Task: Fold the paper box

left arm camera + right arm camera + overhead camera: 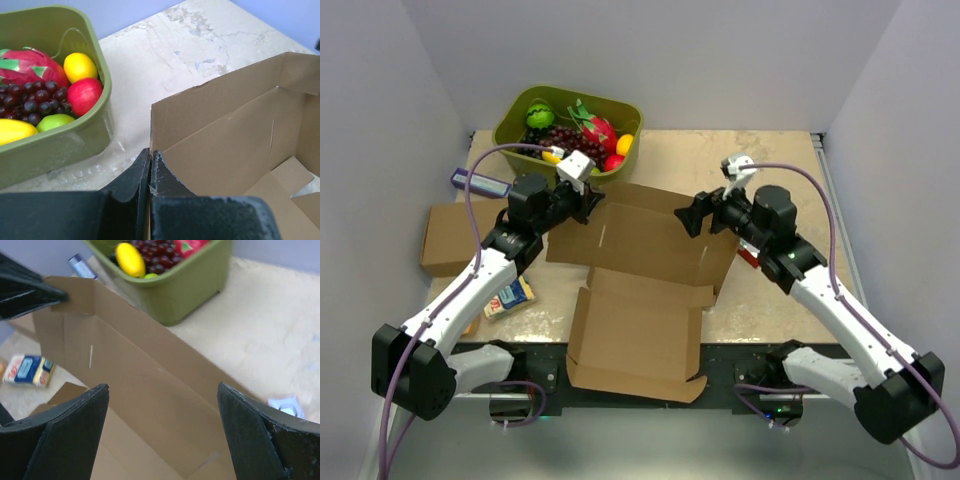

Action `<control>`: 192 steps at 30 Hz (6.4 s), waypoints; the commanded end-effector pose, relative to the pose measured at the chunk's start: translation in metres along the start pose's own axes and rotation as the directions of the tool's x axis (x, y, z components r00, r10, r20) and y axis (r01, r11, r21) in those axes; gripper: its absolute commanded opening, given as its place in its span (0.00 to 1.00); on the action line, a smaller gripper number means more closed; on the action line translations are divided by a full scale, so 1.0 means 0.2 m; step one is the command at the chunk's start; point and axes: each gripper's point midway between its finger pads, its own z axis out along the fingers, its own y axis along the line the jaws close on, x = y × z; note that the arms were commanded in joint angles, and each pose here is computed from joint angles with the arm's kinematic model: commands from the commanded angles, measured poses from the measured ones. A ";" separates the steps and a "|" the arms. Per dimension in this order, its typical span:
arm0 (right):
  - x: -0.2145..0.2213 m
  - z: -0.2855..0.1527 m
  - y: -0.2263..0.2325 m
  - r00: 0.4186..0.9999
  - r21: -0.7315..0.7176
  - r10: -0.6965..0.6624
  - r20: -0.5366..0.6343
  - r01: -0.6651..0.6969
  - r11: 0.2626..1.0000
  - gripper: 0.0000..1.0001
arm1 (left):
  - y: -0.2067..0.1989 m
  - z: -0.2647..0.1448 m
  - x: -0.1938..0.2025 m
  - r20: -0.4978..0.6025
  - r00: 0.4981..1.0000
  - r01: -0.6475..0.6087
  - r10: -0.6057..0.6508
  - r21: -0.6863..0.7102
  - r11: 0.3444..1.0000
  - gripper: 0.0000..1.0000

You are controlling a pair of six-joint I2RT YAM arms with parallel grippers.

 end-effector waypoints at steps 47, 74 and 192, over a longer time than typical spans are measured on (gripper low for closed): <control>0.19 0.47 0.14 0.831 -0.401 -0.540 -0.134 0.453 0.796 0.67 | -0.14 -0.07 -0.03 0.096 0.987 -0.145 0.131 0.160 0.976 0.00; 0.21 0.46 0.21 0.737 -0.197 -0.661 -0.139 0.634 0.748 0.04 | -0.01 -0.13 -0.08 0.107 0.965 0.247 -0.239 -0.072 0.966 0.74; 0.14 0.29 0.00 -0.080 -0.051 0.905 0.418 -0.997 -0.065 0.92 | -0.06 -0.03 0.07 0.335 0.923 -0.090 0.189 -0.288 0.953 0.00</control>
